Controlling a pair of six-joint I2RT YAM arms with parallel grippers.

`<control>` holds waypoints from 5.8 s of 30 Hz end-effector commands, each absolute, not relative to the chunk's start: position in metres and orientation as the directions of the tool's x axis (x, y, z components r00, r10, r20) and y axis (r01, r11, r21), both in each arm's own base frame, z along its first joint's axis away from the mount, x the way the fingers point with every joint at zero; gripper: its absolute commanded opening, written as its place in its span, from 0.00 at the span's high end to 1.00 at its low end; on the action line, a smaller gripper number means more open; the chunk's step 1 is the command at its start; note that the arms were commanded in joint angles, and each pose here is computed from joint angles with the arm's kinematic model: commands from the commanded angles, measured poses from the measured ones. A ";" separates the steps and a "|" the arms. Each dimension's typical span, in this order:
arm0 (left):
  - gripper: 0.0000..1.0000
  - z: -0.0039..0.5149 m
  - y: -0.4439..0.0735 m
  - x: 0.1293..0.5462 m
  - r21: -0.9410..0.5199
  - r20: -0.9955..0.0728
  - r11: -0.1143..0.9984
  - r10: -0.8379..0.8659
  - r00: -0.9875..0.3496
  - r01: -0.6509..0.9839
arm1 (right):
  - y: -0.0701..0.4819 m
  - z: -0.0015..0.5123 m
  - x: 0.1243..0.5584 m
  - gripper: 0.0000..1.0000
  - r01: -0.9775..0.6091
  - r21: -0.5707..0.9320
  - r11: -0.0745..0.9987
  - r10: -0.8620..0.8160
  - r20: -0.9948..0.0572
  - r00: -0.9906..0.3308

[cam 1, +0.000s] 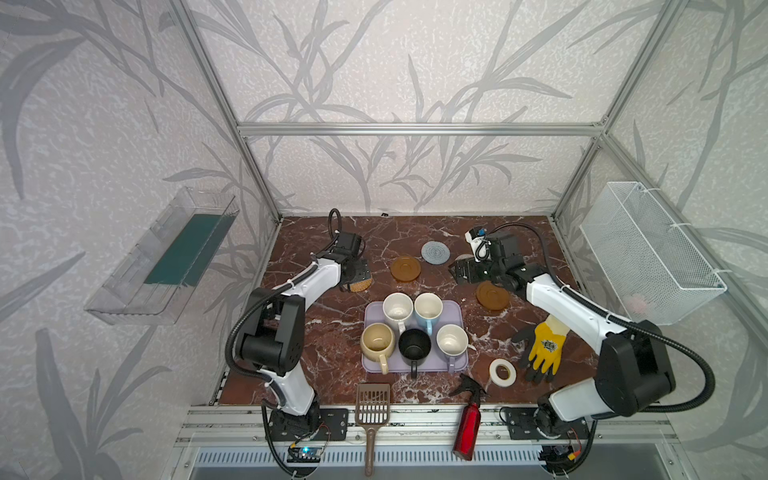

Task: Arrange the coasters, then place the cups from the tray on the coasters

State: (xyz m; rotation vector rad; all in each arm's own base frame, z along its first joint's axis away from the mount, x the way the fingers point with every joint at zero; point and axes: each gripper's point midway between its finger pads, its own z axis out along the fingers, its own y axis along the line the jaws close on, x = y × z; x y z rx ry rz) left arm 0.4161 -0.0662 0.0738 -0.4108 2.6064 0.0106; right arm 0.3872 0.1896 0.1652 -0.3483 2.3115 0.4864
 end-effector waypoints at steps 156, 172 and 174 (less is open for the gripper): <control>0.57 0.053 -0.138 0.413 0.055 -0.256 0.992 -0.096 -0.962 -0.114 | 0.258 0.150 0.415 0.00 -0.342 0.398 0.851 -0.028 -0.616 -0.787; 0.02 0.180 -0.145 0.460 -0.230 -0.520 0.959 -0.267 -0.811 -0.168 | 0.241 0.140 0.451 0.01 -0.310 0.238 0.920 -0.114 -0.595 -0.795; 0.01 0.202 -0.152 0.469 -0.301 -0.555 0.939 -0.312 -0.771 -0.163 | 0.239 0.135 0.458 0.01 -0.307 0.219 0.926 -0.127 -0.584 -0.802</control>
